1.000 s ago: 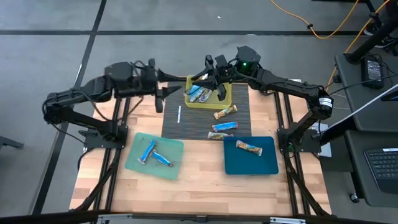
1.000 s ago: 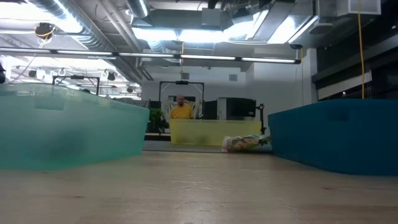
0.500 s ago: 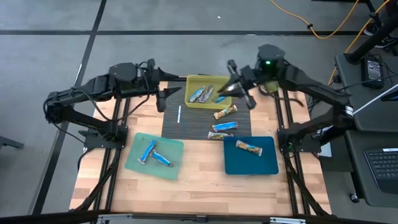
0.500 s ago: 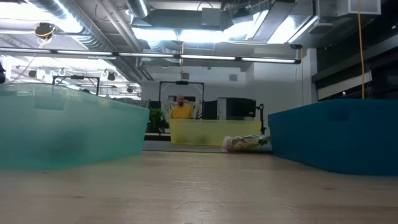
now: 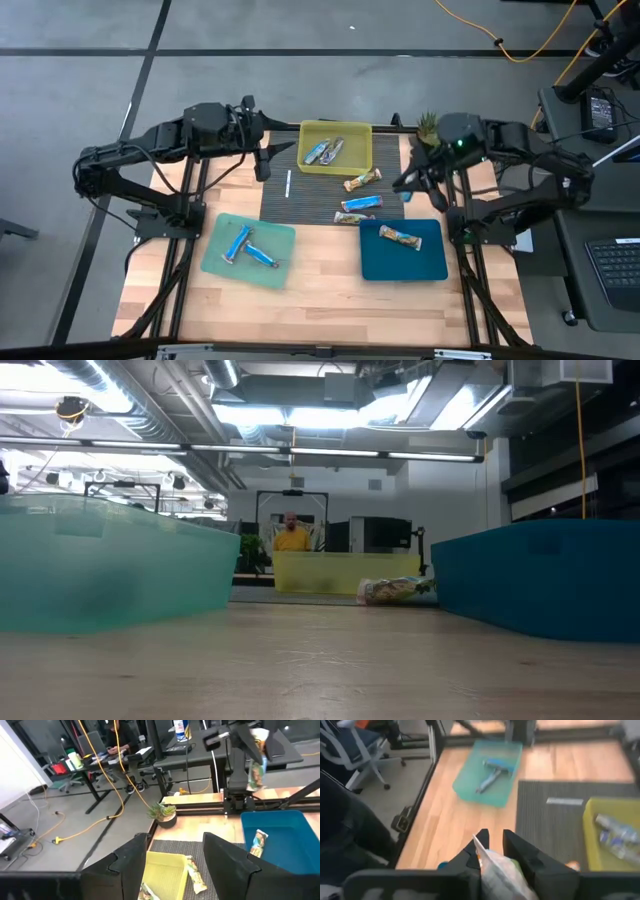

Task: Pick and place Granola Bars by type
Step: Put the yellow granola bar into the blue bin

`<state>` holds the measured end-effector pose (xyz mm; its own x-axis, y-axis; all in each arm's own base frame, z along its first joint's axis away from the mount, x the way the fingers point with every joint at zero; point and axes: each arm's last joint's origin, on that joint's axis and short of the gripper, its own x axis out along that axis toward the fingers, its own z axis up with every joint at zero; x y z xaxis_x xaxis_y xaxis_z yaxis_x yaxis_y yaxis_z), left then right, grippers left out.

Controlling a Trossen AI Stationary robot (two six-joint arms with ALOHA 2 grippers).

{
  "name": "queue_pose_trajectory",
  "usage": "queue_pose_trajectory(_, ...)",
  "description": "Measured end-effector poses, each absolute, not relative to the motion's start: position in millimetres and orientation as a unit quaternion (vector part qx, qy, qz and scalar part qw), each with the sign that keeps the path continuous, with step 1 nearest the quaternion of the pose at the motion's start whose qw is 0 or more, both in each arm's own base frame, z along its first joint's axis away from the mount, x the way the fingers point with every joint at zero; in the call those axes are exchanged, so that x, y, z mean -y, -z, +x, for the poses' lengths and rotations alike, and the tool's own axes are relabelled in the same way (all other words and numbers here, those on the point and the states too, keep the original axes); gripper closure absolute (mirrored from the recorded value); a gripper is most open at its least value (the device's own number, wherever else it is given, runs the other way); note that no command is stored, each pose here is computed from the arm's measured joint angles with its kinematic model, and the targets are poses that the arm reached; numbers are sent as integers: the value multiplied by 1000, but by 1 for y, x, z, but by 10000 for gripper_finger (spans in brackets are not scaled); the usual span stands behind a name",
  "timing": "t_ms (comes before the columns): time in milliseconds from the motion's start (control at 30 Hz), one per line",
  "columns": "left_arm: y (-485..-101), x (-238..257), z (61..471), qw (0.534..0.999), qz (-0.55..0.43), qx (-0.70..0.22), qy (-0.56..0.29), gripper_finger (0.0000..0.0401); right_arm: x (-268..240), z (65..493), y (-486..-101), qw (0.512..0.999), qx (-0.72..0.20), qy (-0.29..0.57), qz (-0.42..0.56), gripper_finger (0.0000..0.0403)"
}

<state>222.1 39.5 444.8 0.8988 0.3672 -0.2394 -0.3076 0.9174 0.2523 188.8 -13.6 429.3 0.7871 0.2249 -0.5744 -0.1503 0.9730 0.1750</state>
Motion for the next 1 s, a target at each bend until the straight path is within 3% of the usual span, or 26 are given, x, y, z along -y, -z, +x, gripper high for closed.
queue_pose_trajectory(367, -443, -39, 222, 969, 96, -149, -169, 217, -16, 203, -409, 907, -404, -8, 115, 344)
queue_pose_trajectory(733, -434, -38, 219, 965, 88, -194, -155, 229, -54, 245, -312, 782, -595, 38, 184, 344)
queue_pose_trajectory(1000, -434, -37, 220, 968, 94, -193, -127, 232, -68, 259, -270, 769, -602, 47, 208, 344)
